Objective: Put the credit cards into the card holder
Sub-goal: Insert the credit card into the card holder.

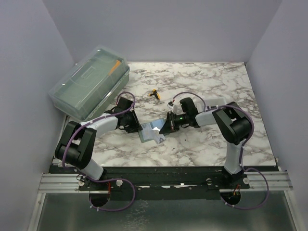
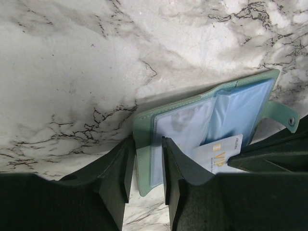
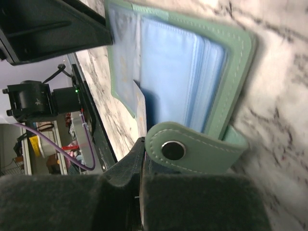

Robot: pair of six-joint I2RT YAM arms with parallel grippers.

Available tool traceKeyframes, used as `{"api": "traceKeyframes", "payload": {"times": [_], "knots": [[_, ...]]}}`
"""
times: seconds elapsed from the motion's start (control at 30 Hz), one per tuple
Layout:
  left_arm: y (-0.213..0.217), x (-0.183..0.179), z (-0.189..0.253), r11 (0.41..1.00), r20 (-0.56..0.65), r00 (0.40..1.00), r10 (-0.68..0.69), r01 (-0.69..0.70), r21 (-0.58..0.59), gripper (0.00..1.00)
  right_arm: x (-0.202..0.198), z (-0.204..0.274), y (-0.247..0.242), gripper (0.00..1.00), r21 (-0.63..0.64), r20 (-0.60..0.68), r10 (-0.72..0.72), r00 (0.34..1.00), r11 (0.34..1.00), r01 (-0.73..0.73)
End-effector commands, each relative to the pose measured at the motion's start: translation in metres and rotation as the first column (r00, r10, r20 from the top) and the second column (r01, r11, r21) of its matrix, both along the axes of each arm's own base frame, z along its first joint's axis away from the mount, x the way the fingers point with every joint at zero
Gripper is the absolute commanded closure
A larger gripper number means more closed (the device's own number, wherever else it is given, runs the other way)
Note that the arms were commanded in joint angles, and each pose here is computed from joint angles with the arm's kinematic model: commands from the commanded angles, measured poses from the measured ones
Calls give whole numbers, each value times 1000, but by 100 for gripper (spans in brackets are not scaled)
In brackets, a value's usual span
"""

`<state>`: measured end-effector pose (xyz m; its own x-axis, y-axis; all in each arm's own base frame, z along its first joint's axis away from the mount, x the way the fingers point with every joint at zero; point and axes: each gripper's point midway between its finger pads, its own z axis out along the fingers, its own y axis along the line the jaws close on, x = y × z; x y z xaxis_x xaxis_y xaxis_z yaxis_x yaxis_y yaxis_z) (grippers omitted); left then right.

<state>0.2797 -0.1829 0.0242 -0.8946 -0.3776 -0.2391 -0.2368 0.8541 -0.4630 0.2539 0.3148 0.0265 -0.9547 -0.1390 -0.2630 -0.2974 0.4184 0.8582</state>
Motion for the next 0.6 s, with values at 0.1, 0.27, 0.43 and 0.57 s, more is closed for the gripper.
{"api": "traceKeyframes", "payload": {"times": [0.1, 0.27, 0.43, 0.57], "knots": [[30, -33, -43, 989, -118, 993, 8, 10, 150, 66, 36, -1, 15, 100, 26, 81, -38, 996, 999, 36], [28, -34, -42, 990, -117, 993, 8, 8, 140, 66, 53, -4, 19, 100, 10, 106, -87, 991, 996, 86], [27, -36, -40, 992, -113, 994, 13, 1, 125, 67, 58, -6, 20, 100, 17, 105, -127, 986, 992, 126], [26, -39, -40, 994, -115, 993, 16, -3, 112, 67, 53, -9, 21, 100, 33, 86, -152, 985, 988, 150]]}}
